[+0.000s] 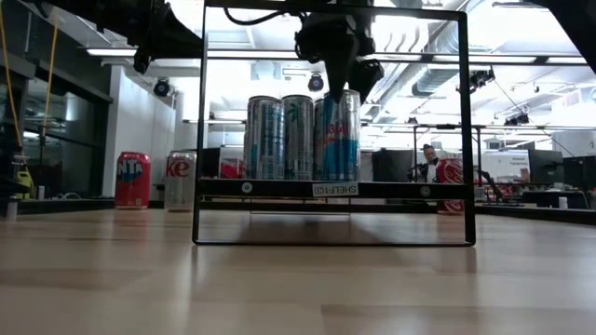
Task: Place canned beverage on shelf
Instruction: Put the blue soda can on the shelf aligned with the other blue soda can
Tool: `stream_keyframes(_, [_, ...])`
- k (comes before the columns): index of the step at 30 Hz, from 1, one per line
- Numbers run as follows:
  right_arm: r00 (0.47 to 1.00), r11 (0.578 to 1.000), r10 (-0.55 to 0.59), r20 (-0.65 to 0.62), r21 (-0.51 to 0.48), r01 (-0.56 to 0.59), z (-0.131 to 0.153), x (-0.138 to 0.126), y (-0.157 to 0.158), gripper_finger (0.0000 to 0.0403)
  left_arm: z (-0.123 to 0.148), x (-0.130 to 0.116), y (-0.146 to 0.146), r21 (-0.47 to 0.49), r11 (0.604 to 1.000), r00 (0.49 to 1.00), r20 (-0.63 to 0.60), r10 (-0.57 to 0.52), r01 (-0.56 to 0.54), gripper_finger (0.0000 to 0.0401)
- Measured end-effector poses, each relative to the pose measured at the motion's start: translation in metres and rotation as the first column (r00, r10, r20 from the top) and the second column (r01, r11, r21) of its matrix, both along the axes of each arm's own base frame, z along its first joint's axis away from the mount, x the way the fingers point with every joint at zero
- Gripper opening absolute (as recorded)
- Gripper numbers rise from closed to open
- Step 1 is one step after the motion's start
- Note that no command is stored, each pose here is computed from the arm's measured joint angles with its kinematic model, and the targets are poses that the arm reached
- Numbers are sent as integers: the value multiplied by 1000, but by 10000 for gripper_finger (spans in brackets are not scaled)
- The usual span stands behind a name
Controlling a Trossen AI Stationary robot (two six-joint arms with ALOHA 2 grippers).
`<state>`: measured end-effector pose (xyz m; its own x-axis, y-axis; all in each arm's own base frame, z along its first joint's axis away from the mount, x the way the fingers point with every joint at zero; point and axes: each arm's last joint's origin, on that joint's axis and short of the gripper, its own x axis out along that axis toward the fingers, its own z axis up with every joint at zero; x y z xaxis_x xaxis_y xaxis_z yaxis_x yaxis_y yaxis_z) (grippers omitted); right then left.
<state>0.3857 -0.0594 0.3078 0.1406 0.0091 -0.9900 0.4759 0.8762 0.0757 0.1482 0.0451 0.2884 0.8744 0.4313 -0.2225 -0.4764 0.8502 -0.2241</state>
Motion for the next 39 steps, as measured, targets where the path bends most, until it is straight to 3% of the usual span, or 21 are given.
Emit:
stream_keyframes(4, [994,994,109,28,-25,-108,12,-8,-2,336,0,0,0,0,1000,1000,0,0,0,53])
stream_keyframes(8, [959,958,281,41,-64,-278,22,-15,-3,337,0,0,0,0,1000,1000,-1,0,0,53])
stream_keyframes(15, [829,824,559,25,-128,-552,27,-18,-3,337,0,0,0,-1,1000,1000,-1,1,-1,53])
stream_keyframes(17, [803,797,595,35,-150,-584,27,-16,-3,337,0,0,0,-7,1000,1000,0,2,-2,53])
stream_keyframes(22, [789,783,613,39,-162,-601,26,-14,-3,337,0,0,0,-7,1000,1000,0,2,-2,53])
stream_keyframes(26, [744,736,667,29,-177,-653,27,-14,-3,337,0,0,0,-8,1000,1000,1,2,-2,53])
stream_keyframes(32, [588,585,808,44,-190,-789,27,-12,-1,337,0,0,0,-8,1000,1000,1,2,-2,53])
stream_keyframes(39, [346,328,938,-34,-238,-914,27,-12,0,337,0,0,0,-8,1000,1000,1,2,-2,53])
